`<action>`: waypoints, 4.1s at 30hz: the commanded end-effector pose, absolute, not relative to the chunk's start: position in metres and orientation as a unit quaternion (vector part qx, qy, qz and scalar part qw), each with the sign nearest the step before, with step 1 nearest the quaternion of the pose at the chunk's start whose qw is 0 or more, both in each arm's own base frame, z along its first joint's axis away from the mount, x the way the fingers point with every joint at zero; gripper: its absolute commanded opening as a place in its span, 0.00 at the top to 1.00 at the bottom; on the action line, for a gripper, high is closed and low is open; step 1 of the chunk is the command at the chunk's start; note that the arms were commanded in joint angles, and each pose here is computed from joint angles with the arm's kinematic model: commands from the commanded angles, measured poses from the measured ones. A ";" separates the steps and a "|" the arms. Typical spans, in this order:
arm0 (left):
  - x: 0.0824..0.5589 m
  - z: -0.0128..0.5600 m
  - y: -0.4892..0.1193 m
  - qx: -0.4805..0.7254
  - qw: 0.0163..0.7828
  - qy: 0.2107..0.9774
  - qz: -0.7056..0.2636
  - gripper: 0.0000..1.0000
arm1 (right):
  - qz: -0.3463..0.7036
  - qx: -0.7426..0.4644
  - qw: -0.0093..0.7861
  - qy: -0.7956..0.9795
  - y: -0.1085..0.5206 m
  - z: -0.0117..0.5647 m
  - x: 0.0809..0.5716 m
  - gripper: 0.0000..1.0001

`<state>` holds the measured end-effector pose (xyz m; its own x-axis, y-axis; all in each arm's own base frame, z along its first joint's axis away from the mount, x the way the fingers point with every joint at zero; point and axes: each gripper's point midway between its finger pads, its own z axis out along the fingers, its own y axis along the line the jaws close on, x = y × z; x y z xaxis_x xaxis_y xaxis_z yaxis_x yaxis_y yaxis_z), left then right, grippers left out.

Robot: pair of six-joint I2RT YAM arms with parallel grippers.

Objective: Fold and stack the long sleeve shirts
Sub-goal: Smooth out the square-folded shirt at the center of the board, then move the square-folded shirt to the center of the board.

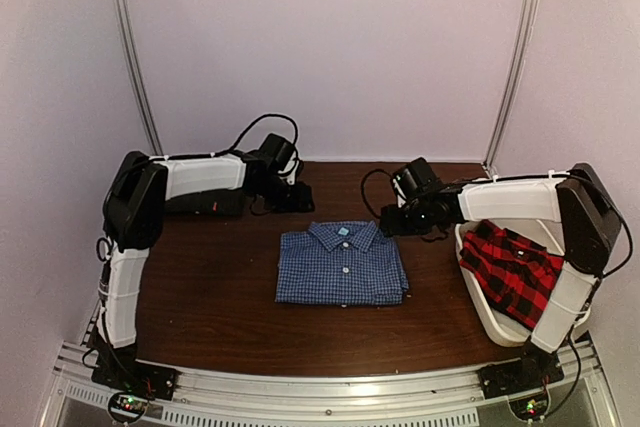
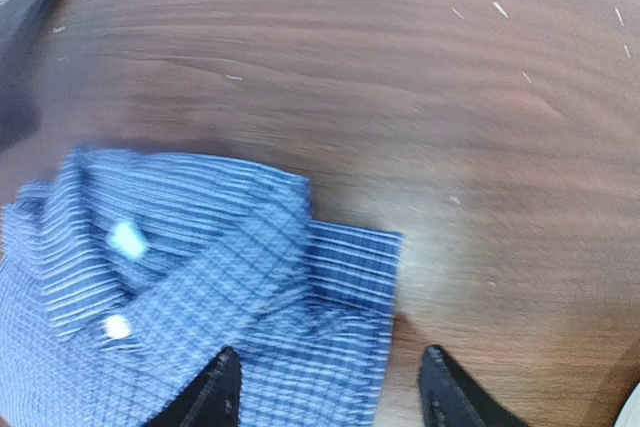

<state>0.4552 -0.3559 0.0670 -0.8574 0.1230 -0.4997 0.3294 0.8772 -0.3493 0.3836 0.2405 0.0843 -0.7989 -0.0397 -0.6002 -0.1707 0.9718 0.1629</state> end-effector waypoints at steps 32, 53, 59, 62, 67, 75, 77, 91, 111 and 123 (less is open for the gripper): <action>0.452 0.075 -0.107 -0.260 0.325 0.866 -0.276 0.26 | 0.278 -0.184 0.328 0.884 0.384 0.146 0.305 0.00; 0.509 0.030 -0.108 -0.292 0.311 0.865 -0.266 0.63 | 0.239 -0.151 0.398 0.873 0.328 0.196 0.298 0.00; 0.512 0.021 -0.108 -0.285 0.306 0.872 -0.256 0.87 | 0.234 -0.143 0.411 0.869 0.317 0.203 0.297 0.00; 0.510 0.023 -0.109 -0.279 0.303 0.875 -0.255 0.99 | 0.231 -0.141 0.416 0.868 0.313 0.204 0.296 0.00; 0.489 0.032 -0.108 -0.274 0.298 0.878 -0.255 1.00 | 0.228 -0.140 0.423 0.866 0.308 0.206 0.295 0.00; 0.421 0.046 -0.101 -0.291 0.283 0.876 -0.262 1.00 | 0.234 -0.146 0.428 0.861 0.309 0.208 0.295 0.00; 0.394 0.041 -0.103 -0.296 0.270 0.877 -0.264 1.00 | 0.235 -0.147 0.429 0.860 0.309 0.209 0.296 0.00; 0.262 0.044 -0.152 -0.275 0.229 0.891 -0.278 1.00 | 0.251 -0.164 0.421 0.856 0.313 0.202 0.292 0.00; 0.218 0.029 -0.200 -0.190 0.157 0.929 -0.275 0.92 | 0.247 -0.165 0.396 0.869 0.319 0.179 0.294 0.00; 0.198 0.073 -0.231 -0.059 0.151 0.944 -0.287 0.56 | 0.222 -0.134 0.395 0.882 0.302 0.181 0.303 0.00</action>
<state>0.2024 -0.2244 0.0485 -0.9374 -0.2793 -0.2079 -0.1258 0.8284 -0.5459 0.2954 0.3137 0.1762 -0.6471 -0.0909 -0.7570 -0.4594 0.8389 0.2919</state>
